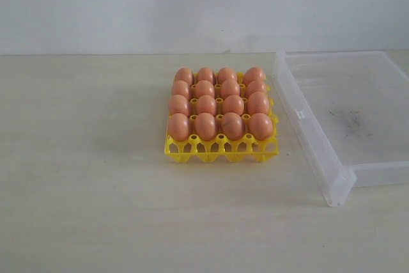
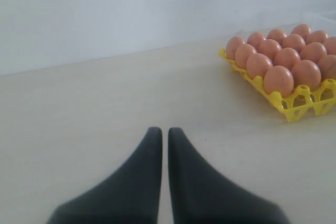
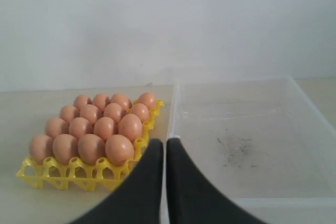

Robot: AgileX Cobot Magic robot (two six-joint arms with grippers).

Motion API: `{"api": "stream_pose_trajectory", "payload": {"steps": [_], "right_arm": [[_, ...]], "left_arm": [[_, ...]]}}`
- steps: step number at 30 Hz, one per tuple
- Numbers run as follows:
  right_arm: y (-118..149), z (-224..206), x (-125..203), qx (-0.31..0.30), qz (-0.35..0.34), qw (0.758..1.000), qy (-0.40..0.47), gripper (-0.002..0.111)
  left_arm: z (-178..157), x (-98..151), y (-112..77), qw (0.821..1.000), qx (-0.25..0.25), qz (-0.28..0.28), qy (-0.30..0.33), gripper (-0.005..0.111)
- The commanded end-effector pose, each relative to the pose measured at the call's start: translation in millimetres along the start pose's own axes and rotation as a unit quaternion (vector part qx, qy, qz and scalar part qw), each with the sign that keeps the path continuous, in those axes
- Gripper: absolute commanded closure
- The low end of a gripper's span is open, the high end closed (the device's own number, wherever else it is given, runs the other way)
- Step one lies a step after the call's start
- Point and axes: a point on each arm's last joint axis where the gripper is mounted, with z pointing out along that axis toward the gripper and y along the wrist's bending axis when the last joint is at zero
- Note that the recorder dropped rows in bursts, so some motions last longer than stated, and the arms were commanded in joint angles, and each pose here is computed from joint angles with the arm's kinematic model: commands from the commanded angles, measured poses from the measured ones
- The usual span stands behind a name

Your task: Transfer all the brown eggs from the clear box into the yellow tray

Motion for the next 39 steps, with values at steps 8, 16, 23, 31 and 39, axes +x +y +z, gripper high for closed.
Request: {"api": "stream_pose_trajectory", "payload": {"steps": [8,16,23,31,39], "right_arm": [[2,-6,-3,-0.015,0.001,0.999,-0.033,0.108],[2,-6,-5,-0.013,0.002,0.999,-0.039,0.108],[1,-6,-3,-0.011,0.002,0.999,-0.039,0.108],[-3,1,23,-0.005,0.01,1.0,-0.001,0.108],[-3,1,23,-0.005,0.01,1.0,0.0,0.108]], "left_arm": [[0,1,0.2,1.0,-0.002,0.003,-0.002,0.103],[0,1,0.2,1.0,-0.002,0.003,-0.001,0.103],[0,1,0.2,1.0,-0.002,0.003,-0.001,0.103],[0,1,0.1,1.0,-0.002,0.003,-0.001,0.103],[0,1,0.1,1.0,-0.002,0.003,-0.001,0.103]]}}
